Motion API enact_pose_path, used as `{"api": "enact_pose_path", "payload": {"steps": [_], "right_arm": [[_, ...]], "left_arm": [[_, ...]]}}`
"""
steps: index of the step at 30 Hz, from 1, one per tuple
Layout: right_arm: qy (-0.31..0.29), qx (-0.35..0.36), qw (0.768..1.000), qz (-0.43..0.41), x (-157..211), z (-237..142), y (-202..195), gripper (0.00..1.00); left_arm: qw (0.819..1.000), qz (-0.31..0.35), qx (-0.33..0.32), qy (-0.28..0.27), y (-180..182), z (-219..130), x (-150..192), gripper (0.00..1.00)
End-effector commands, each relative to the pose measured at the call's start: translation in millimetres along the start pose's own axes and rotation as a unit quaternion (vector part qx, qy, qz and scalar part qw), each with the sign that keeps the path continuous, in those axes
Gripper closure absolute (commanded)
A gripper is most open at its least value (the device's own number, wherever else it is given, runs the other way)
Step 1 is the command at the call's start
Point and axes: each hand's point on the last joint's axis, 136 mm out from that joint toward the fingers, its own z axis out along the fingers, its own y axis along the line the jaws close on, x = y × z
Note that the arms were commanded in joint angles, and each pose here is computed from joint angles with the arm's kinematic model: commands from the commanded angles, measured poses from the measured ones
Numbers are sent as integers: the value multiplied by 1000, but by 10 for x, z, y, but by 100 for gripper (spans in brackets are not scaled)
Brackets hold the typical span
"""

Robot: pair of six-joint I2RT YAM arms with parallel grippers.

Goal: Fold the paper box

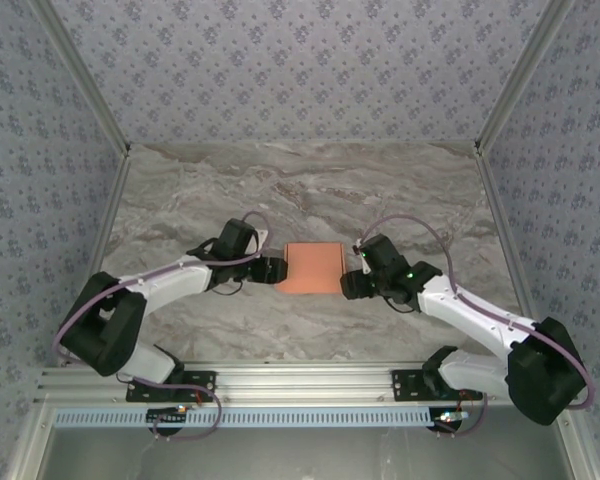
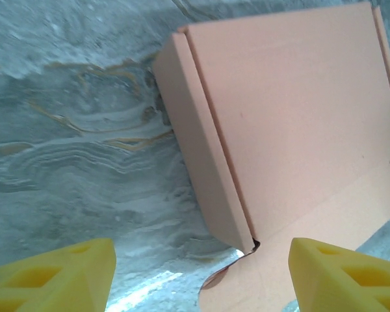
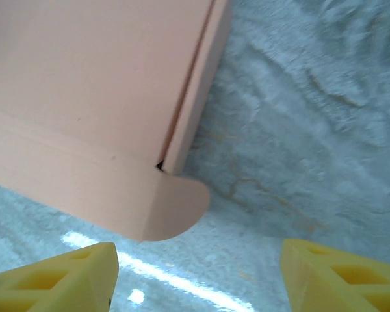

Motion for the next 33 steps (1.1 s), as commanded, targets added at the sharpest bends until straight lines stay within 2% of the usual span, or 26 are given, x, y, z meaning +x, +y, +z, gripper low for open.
{"api": "enact_pose_path", "payload": {"steps": [1, 6, 9, 15, 23, 29, 33], "right_arm": [[14, -46, 999, 14, 24, 64, 161, 32], [25, -36, 999, 20, -19, 127, 110, 32], [23, -48, 998, 33, -88, 203, 90, 32], [18, -82, 996, 34, -394, 388, 156, 32], [42, -111, 993, 14, -673, 674, 309, 35], [39, -66, 997, -9, -925, 688, 148, 37], [25, -33, 999, -14, -1017, 507, 11, 36]], "left_arm": [[999, -1, 35, 10, -162, 77, -131, 30], [999, 5, 24, 30, -147, 248, -255, 31], [998, 1, 38, 39, -204, 317, -290, 31], [997, -14, 55, 53, -237, 348, -211, 32], [993, -45, 95, 58, -303, 286, -6, 32], [997, -29, 49, 52, -151, 156, 75, 31], [999, 1, -24, 23, 58, -13, -49, 29]]}}
